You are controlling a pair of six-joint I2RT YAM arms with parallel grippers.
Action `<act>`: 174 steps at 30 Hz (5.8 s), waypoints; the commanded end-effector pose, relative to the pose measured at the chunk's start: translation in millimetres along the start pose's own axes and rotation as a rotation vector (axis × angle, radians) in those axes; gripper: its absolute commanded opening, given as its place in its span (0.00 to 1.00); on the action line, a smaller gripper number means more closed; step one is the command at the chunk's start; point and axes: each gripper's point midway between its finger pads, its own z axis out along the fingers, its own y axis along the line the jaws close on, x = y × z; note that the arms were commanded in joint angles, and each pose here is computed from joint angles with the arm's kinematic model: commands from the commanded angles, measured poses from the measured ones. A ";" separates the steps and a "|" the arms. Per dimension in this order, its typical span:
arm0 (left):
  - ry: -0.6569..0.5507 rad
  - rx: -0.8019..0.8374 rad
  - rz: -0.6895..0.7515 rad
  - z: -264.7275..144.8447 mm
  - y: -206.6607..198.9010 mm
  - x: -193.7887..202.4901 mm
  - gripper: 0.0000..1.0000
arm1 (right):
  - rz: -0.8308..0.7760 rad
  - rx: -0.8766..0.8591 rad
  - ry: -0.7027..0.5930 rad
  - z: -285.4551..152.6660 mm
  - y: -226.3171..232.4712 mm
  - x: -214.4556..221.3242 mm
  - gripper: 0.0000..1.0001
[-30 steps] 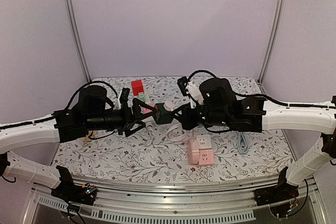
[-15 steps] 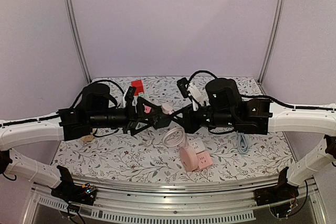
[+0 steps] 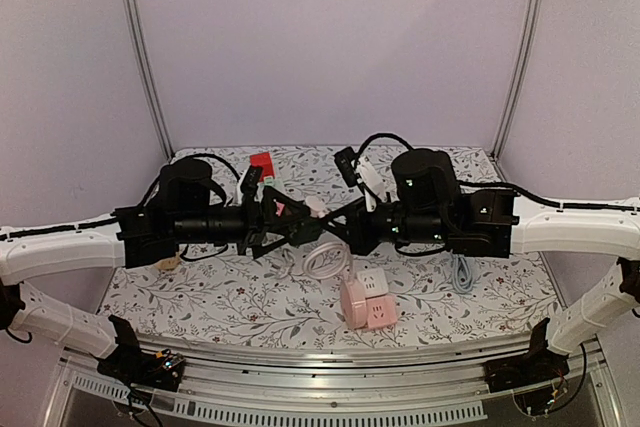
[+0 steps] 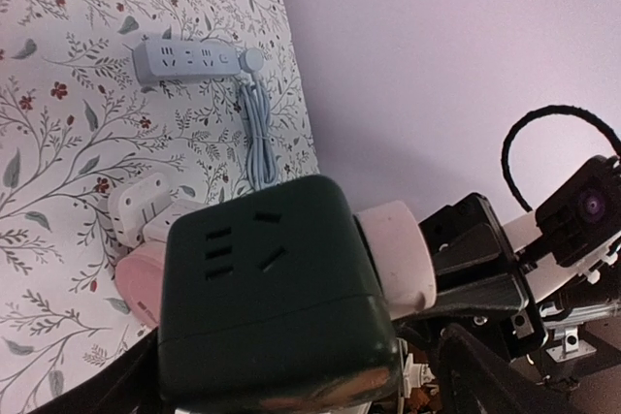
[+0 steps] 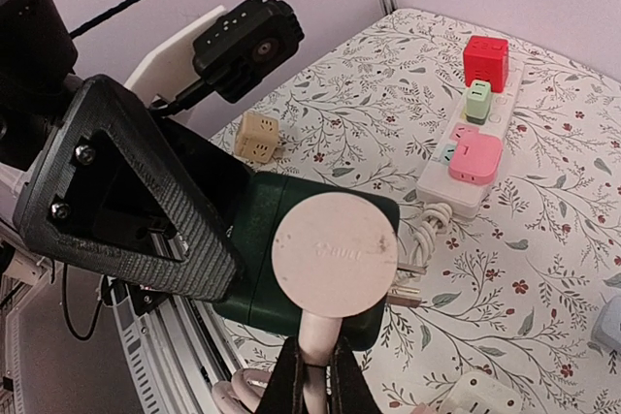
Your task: Pull the plug off the socket
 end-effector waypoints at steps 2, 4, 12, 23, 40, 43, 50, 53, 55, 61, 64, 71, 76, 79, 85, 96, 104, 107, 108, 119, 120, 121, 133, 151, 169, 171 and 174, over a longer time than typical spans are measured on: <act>-0.007 0.006 -0.021 2.8 6.0 -4.3 0.84 | -0.008 -0.072 -0.173 -22.4 21.6 -50.4 0.00; -0.006 0.002 -0.023 2.9 7.6 -4.2 0.79 | -0.009 -0.073 -0.177 -23.4 22.2 -51.3 0.00; -0.007 -0.012 -0.035 5.1 13.4 -4.9 0.69 | -0.018 -0.070 -0.177 -23.2 23.2 -50.4 0.00; -0.011 -0.032 -0.019 6.1 19.4 -5.4 0.53 | -0.002 -0.013 -0.180 -20.6 14.5 -47.5 0.00; 0.000 -0.338 0.142 -4.7 82.6 -0.9 0.38 | 0.124 -0.038 -0.224 -30.4 21.0 -70.2 0.00; -0.004 -0.346 0.143 -5.7 83.3 -1.8 0.38 | 0.124 -0.037 -0.225 -30.6 21.1 -70.7 0.00; -0.052 -0.271 0.089 -8.1 68.3 -8.4 0.35 | 0.122 -0.004 -0.159 -11.9 11.0 -42.2 0.00; -0.079 -0.206 0.057 -10.5 57.5 -12.6 0.34 | 0.118 0.026 -0.115 -1.3 2.4 -22.4 0.00; -0.098 -0.143 0.045 -11.3 46.2 -17.3 0.34 | 0.120 0.045 -0.085 4.8 -3.5 -8.3 0.00; -0.101 -0.051 0.013 -13.9 29.0 -21.2 0.34 | 0.117 0.080 -0.011 23.3 -11.7 21.3 0.00; -0.108 -0.017 0.014 -15.1 22.6 -23.5 0.34 | 0.103 0.095 0.015 30.6 -13.8 32.2 0.00; -0.117 0.012 0.002 -18.5 19.5 -26.4 0.34 | 0.095 0.136 0.078 41.7 -23.3 54.8 0.00; -0.126 0.013 0.015 -21.8 21.5 -27.4 0.33 | 0.113 0.160 0.072 42.0 -26.9 52.7 0.00; -0.118 -0.080 0.065 -22.0 40.7 -25.0 0.33 | 0.139 0.158 0.039 37.7 -24.3 39.1 0.00; -0.074 -0.270 0.185 -27.1 83.8 -14.3 0.30 | 0.200 0.111 -0.043 24.6 -9.5 1.3 0.00; -0.032 -0.443 0.347 -36.8 115.0 -10.3 0.29 | 0.236 0.016 -0.133 1.1 14.3 -46.4 0.00; -0.035 -0.489 0.388 -40.3 121.5 -12.2 0.29 | 0.255 0.009 -0.159 -10.8 15.0 -53.2 0.00; -0.035 -0.488 0.382 -40.3 119.7 -12.5 0.29 | 0.250 0.018 -0.158 -12.6 13.0 -51.2 0.00; -0.037 -0.478 0.376 -39.9 116.6 -12.9 0.29 | 0.245 0.024 -0.151 -11.0 11.5 -47.9 0.00; -0.117 -0.319 0.300 -40.0 72.4 -24.0 0.28 | 0.264 0.078 0.045 31.0 -7.0 29.6 0.42; -0.117 -0.321 0.296 -40.3 73.6 -23.7 0.27 | 0.267 0.079 0.044 30.4 -7.3 29.5 0.49; -0.119 -0.322 0.296 -40.9 74.2 -23.4 0.27 | 0.271 0.084 0.040 29.3 -8.2 29.0 0.55; -0.073 -0.288 0.464 -34.3 69.3 -7.3 0.26 | 0.302 0.092 0.068 31.4 -0.7 3.2 0.74; -0.065 -0.243 0.520 -28.9 53.3 1.6 0.25 | 0.362 0.090 0.185 67.0 1.7 24.6 0.61; -0.056 -0.219 0.531 -25.2 47.9 5.9 0.25 | 0.407 0.094 0.163 73.6 -7.2 12.0 0.49; -0.058 -0.215 0.532 -24.6 46.4 5.4 0.25 | 0.411 0.068 0.180 75.8 -2.8 13.6 0.48; -0.059 -0.212 0.533 -24.0 45.1 5.2 0.25 | 0.417 0.059 0.198 80.4 -1.0 18.2 0.45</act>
